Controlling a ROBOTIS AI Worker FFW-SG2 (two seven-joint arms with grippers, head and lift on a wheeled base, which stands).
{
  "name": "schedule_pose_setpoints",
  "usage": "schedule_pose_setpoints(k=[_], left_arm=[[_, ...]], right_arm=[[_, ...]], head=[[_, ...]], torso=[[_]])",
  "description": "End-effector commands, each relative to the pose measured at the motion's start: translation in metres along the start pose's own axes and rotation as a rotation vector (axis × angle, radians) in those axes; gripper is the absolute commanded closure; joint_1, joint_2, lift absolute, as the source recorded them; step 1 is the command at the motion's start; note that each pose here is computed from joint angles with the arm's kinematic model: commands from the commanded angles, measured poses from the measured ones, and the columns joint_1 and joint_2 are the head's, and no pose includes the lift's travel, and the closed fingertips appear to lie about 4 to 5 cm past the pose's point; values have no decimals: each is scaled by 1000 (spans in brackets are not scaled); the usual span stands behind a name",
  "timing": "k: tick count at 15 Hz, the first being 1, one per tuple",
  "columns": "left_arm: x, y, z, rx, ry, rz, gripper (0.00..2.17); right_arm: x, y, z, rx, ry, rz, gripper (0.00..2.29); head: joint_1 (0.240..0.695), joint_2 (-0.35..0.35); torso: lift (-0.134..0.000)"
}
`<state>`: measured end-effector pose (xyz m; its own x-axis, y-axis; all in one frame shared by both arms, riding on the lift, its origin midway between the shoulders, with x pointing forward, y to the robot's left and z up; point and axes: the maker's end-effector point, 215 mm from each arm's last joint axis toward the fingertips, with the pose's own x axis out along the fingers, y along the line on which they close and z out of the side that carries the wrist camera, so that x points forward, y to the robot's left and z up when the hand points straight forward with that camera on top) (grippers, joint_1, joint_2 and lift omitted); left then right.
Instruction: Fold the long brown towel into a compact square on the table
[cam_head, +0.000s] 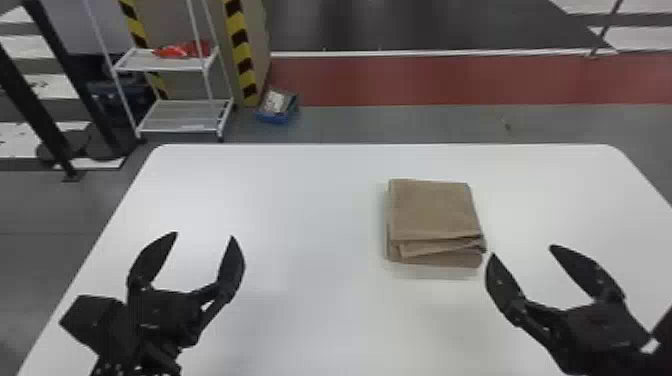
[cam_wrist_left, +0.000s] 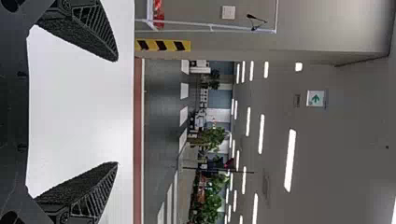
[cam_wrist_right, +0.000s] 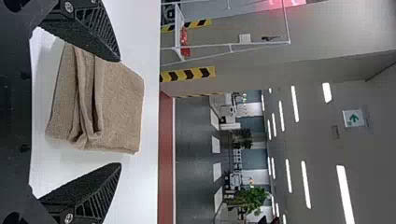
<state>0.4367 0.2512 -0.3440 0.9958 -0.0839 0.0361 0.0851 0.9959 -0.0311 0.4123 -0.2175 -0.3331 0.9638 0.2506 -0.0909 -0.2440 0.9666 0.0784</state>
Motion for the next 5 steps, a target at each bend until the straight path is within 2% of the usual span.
schedule_pose_setpoints(k=[1, 5], left_arm=[[0, -2, -1, -3, 1, -4, 83], [3, -5, 2, -7, -7, -9, 87]], right_arm=[[-1, 2, 0, 2, 5, 2, 83], [-1, 4, 0, 6, 11, 5, 83]], head=[[695, 45], [695, 42]], torso=[[-123], [-123]])
